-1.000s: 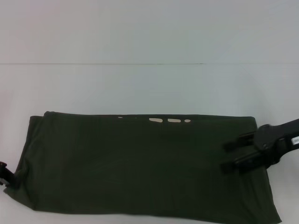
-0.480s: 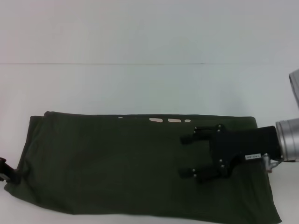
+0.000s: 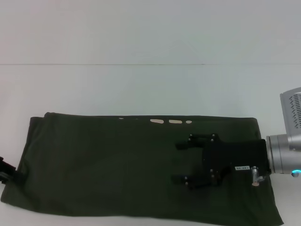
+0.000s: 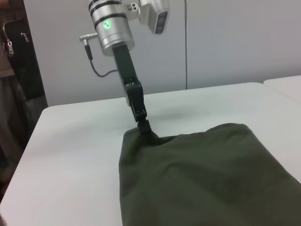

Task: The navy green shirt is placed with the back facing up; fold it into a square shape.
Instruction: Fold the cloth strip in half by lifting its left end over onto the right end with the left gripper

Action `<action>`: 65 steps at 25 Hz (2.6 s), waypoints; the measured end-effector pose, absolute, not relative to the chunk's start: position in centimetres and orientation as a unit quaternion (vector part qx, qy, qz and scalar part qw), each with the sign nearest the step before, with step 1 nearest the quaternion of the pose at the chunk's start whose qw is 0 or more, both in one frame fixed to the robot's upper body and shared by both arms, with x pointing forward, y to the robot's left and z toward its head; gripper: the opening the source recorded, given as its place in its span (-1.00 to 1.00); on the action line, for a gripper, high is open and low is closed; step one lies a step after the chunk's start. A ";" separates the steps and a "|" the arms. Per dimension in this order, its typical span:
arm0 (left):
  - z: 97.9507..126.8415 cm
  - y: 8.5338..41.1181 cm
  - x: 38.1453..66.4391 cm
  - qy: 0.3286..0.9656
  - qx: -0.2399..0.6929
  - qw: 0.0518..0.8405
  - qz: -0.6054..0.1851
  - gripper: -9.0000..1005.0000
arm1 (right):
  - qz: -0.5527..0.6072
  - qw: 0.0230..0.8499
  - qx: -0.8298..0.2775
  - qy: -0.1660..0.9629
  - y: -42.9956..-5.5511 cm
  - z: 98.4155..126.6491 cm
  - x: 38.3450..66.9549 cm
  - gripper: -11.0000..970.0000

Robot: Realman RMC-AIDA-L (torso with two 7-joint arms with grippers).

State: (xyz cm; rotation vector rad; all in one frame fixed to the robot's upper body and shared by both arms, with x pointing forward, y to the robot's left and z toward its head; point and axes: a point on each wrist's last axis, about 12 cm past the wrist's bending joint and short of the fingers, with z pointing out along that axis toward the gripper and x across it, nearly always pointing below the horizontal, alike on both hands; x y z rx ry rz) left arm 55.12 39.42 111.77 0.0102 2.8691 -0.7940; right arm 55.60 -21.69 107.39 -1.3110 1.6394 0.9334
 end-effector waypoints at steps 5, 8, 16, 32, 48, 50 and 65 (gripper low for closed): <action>111.9 39.7 54.9 0.962 -0.012 0.079 -0.262 -0.74 | 0.370 0.410 -0.520 0.652 -21.8 107.4 55.6 0.89; 112.2 40.5 54.6 0.963 -0.027 0.090 -0.251 -0.26 | 0.370 0.410 -0.520 0.652 -21.8 107.4 55.6 0.89; 114.1 41.7 54.4 0.938 -0.023 0.170 -0.302 0.39 | 0.366 0.411 -0.523 0.651 -21.8 107.2 55.5 0.89; 111.7 38.0 57.3 0.933 0.011 0.163 -0.321 0.81 | 0.354 0.408 -0.526 0.656 -21.7 106.5 55.4 0.89; 110.1 37.7 57.2 0.943 0.001 0.160 -0.293 0.81 | 0.348 0.404 -0.527 0.662 -21.5 106.3 55.5 0.89; 110.0 37.7 57.3 0.944 0.000 0.161 -0.289 0.81 | 0.348 0.403 -0.528 0.661 -21.5 106.3 55.6 0.89; 110.7 39.0 57.2 0.947 -0.015 0.171 -0.273 0.81 | 0.348 0.402 -0.528 0.662 -21.5 106.3 55.6 0.89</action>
